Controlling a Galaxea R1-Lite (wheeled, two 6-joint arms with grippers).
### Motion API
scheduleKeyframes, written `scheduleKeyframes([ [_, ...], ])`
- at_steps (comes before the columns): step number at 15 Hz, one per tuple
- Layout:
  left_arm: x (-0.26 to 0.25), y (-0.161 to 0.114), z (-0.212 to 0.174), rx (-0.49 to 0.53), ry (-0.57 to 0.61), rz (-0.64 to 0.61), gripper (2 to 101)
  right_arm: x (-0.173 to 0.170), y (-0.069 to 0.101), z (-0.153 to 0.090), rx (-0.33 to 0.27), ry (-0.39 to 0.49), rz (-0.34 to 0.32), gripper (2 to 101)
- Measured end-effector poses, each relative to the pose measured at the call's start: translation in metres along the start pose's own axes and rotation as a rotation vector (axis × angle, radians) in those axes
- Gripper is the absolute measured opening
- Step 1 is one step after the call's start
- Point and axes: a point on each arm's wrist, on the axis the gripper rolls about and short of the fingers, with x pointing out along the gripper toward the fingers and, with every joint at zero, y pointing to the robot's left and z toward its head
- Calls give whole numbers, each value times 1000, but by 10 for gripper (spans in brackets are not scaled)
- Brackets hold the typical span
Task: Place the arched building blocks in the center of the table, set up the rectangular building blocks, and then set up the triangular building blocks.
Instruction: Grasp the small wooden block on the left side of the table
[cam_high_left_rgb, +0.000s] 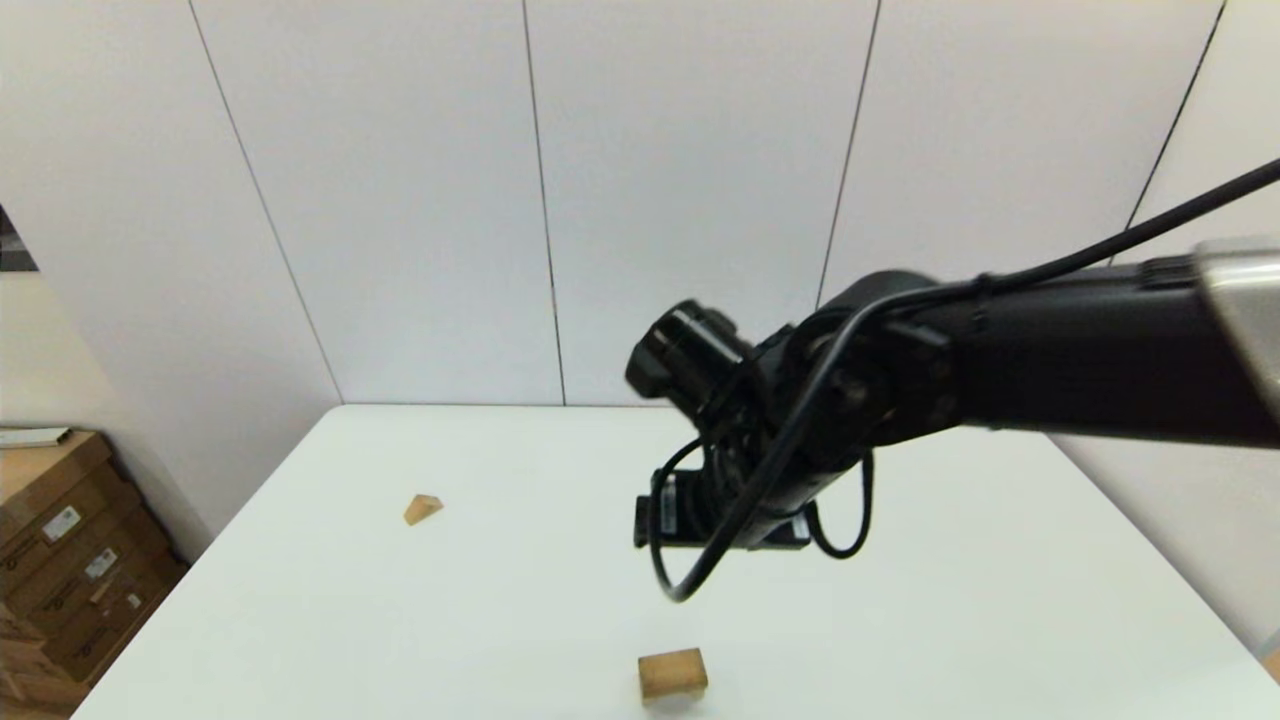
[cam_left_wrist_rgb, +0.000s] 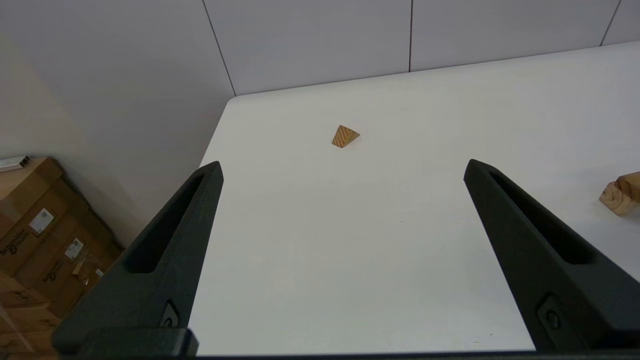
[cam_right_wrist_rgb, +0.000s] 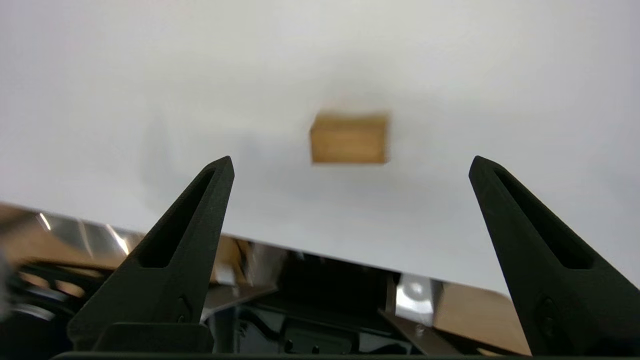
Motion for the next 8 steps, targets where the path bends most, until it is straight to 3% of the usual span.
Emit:
scheduleKeyframes([
  [4, 0, 0, 0, -2, 1, 1, 977, -105, -52, 3, 92, -235, 44, 951],
  [8, 0, 0, 0, -2, 1, -2, 977, -212, -127, -43, 104, -485, 91, 962],
])
